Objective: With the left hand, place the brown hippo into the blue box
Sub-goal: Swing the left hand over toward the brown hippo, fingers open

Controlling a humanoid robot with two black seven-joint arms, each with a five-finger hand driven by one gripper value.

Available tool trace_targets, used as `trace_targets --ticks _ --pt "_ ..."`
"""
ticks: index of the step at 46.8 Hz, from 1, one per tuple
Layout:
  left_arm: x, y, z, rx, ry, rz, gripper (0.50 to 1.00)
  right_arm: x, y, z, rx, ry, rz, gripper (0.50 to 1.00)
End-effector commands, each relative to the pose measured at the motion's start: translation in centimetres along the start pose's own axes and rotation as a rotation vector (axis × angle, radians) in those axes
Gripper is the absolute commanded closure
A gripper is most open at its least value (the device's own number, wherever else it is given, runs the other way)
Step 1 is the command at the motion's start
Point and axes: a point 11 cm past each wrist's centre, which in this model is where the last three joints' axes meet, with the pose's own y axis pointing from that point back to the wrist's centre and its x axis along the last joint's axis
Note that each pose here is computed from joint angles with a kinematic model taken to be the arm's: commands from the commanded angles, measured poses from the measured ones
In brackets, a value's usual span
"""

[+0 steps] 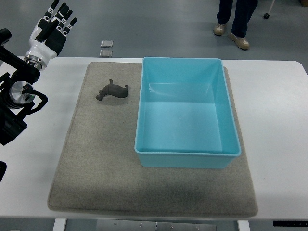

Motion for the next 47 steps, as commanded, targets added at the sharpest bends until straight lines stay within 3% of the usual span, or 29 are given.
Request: trace_targets --ticks 1,19,25,47 --pt "-0.4 0.0 -0.6 0.052 -0.107 -0.038 0.506 0.0 0.0 0.0 0.0 0.0 0.0 0.564" --pt "-2.1 0.2 -1.2 0.131 -0.169 -0.195 0.512 0.0 0.0 0.0 0.0 0.0 0.0 0.564" --pt "-1.8 -0.1 0.6 0.182 -0.297 -0.21 0.51 0.0 0.0 0.0 0.0 0.0 0.0 0.564" --pt "-3.0 0.4 0.8 0.356 -0.767 -0.37 0.514 0.0 0.0 0.0 -0.001 0.0 0.0 0.564"
